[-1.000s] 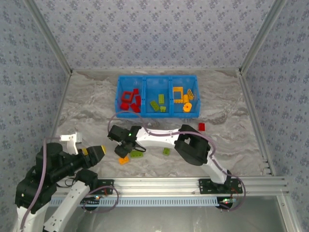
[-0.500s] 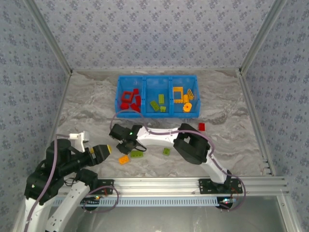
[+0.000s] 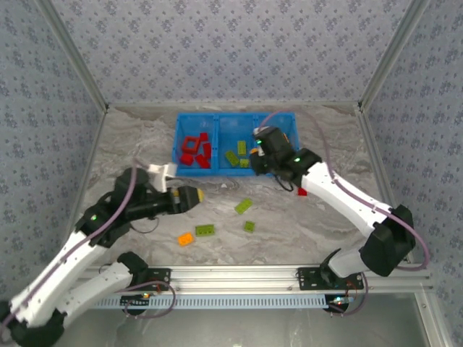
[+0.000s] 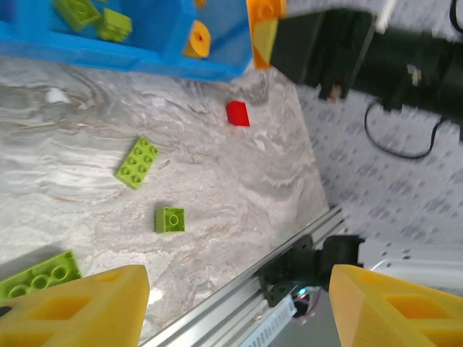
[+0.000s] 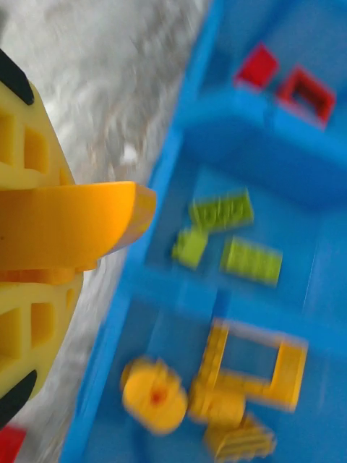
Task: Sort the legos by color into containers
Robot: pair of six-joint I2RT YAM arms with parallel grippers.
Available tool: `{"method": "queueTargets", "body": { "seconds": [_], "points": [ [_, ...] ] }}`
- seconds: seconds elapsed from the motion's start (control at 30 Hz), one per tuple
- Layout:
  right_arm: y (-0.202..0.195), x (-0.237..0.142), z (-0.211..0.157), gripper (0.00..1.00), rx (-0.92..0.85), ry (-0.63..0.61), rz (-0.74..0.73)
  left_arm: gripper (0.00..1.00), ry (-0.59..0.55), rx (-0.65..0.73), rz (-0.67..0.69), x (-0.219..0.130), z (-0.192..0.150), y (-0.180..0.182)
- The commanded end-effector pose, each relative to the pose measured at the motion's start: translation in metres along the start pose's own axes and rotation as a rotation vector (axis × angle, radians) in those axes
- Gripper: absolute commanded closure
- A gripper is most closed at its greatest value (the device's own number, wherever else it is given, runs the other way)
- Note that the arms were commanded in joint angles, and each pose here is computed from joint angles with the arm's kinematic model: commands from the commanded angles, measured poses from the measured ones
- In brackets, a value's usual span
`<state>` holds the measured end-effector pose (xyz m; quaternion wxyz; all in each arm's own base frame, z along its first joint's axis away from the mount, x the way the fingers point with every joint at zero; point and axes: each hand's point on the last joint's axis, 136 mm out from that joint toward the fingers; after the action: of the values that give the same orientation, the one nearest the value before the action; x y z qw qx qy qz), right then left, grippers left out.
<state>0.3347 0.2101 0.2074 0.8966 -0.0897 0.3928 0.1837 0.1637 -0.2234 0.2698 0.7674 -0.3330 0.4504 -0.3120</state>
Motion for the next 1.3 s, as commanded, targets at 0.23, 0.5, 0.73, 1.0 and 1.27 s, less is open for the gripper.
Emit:
{"method": "queueTargets", "body": {
  "seconds": [0.23, 0.5, 0.73, 1.0, 1.27],
  "points": [
    [-0.054, 0.091, -0.017, 0.82, 0.193, 0.200, 0.006, 0.33, -0.154, 0.241, 0.120, 0.068, 0.019, -0.056],
    [-0.065, 0.134, -0.024, 0.78, 0.236, 0.272, 0.030, 0.33, -0.116, 0.291, 0.166, 0.097, 0.000, -0.061],
    [-0.071, 0.141, -0.034, 0.60, 0.256, 0.289, 0.035, 0.33, -0.099, 0.304, 0.225, 0.100, -0.007, -0.053],
    [-0.075, 0.105, -0.002, 0.51, 0.201, 0.181, 0.006, 0.33, -0.154, 0.050, 0.448, 0.070, -0.008, 0.002],
    [-0.027, -0.005, 0.040, 0.46, -0.092, -0.170, 0.000, 0.29, -0.248, -0.550, 0.615, 0.064, -0.055, 0.082]
  ]
}}
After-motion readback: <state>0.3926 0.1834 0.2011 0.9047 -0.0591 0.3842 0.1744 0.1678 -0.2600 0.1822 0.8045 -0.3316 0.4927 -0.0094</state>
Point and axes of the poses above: each hand's point on the last joint's axis, 136 mm out from that joint toward the fingers, its own x axis out along the fingers, its own y axis along the line the jaws close on, z = x × y, and after that the axes turned 9 degrees about -x, right-handed
